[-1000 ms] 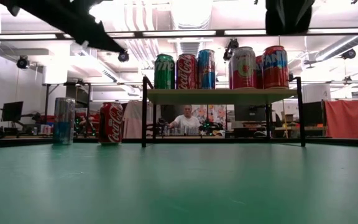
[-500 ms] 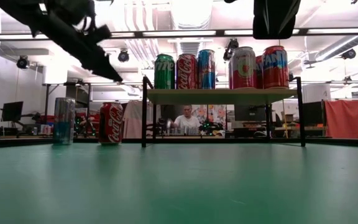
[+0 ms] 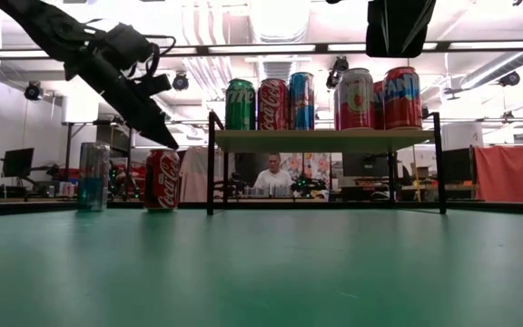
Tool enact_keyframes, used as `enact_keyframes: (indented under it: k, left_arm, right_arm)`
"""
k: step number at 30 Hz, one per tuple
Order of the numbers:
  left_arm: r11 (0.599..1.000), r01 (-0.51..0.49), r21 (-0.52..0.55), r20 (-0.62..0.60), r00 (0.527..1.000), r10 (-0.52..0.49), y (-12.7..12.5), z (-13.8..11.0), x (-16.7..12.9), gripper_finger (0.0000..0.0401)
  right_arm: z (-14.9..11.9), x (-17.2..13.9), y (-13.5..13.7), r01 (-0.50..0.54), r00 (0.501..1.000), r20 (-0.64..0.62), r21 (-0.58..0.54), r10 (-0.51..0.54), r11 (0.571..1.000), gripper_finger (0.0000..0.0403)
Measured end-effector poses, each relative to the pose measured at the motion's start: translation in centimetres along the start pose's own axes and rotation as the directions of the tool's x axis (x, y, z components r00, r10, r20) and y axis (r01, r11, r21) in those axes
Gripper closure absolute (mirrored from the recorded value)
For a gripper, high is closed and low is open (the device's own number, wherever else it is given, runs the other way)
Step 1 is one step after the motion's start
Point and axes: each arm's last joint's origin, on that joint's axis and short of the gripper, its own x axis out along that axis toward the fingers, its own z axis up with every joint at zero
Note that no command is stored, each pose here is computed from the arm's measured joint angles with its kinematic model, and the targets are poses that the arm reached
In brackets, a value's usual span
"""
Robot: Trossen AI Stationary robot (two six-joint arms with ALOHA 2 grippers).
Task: Place canned beverage on shelf
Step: Put the red soda can aligned with the red soda can on the shelf
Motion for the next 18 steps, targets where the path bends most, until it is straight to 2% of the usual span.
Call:
enact_keyframes:
  k: [18]
  left_arm:
    - [1.0,0.006,-0.012,-0.095,0.995,-0.007,0.0,-1.2,2.3,0.0023]
  right_arm:
    - [0.2,0.0,0.1,-0.013,1.0,0.022,-0.006,0.013,1.0,0.0394]
